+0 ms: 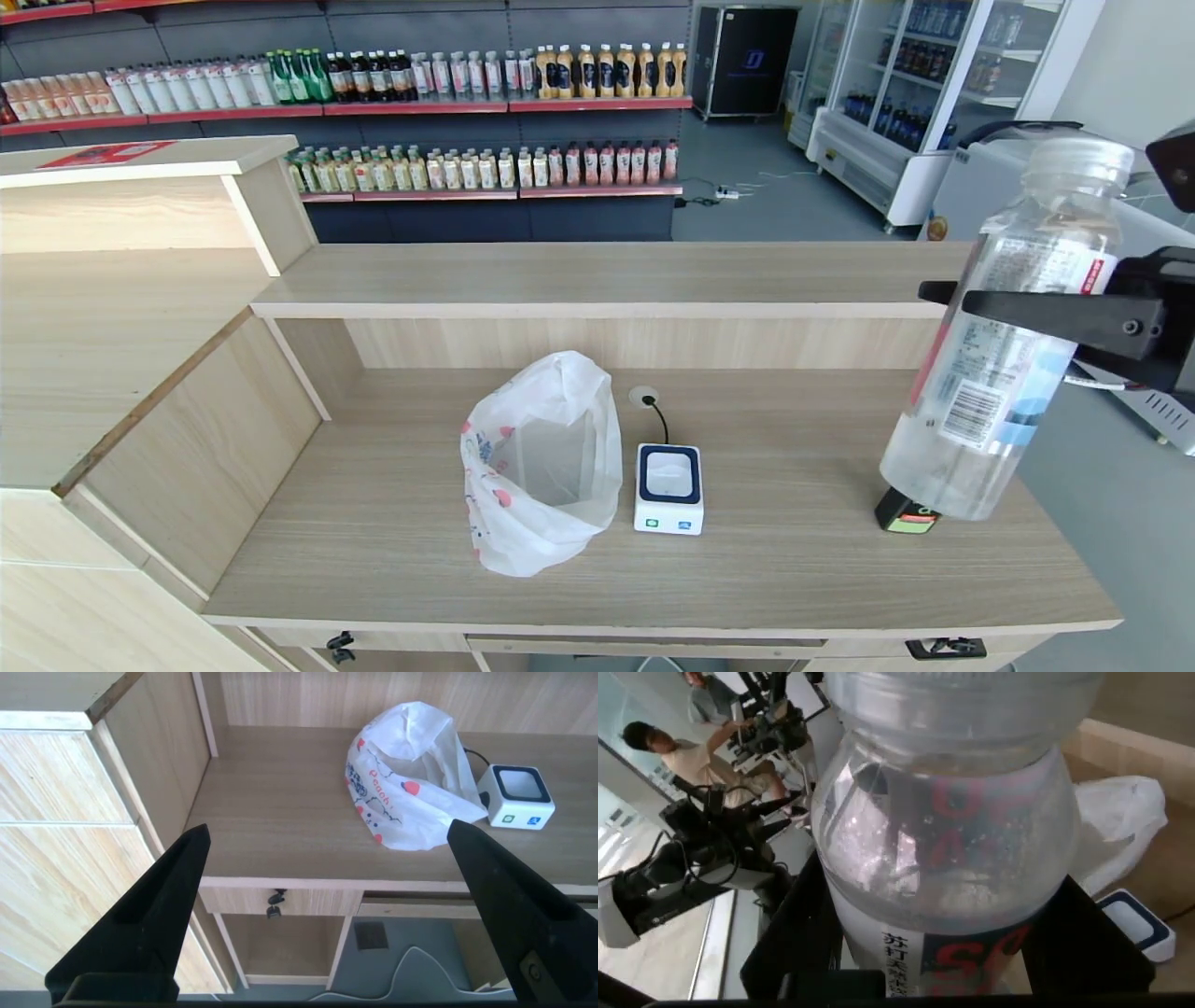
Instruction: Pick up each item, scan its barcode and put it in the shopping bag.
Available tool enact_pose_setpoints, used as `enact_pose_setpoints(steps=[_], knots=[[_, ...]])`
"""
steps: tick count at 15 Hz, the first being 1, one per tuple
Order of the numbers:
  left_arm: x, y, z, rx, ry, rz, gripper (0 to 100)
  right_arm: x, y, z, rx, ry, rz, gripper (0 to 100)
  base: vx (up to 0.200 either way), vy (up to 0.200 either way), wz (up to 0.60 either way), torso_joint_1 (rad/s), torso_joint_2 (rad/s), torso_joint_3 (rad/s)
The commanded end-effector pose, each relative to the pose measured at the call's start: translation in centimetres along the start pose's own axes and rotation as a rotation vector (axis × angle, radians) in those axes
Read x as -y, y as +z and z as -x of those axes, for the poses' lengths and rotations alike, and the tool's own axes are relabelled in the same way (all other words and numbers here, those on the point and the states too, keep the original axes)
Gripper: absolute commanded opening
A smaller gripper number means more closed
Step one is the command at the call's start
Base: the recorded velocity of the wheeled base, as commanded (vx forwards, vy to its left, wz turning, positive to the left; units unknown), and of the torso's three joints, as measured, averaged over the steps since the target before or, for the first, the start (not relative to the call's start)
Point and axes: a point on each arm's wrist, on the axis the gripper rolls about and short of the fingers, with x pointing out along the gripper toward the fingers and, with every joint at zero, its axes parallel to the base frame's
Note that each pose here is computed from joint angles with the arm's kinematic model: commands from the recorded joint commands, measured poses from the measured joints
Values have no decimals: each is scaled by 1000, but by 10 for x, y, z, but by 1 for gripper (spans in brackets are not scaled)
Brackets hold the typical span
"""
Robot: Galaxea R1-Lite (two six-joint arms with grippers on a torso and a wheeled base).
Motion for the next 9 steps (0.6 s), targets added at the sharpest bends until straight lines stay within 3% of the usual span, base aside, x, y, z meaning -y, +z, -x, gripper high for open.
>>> enact_pose_setpoints(steps=[1, 3, 7, 9], knots=[[0, 0, 0, -1, 0, 0, 100, 10, -29, 33, -9, -241, 63, 0, 0, 0, 0, 0, 0, 0], [0, 0, 0, -1, 0, 0, 100, 16, -49, 38, -113, -600, 100, 0, 0, 0, 0, 0, 0, 0], [0, 0, 0, -1, 0, 0, 100, 15, -61, 46, -182, -758, 95, 0, 0, 0, 0, 0, 0, 0], [0, 0, 0, -1, 0, 0, 100, 25, -62, 53, -299, -908, 266, 0, 0, 0, 0, 0, 0, 0]])
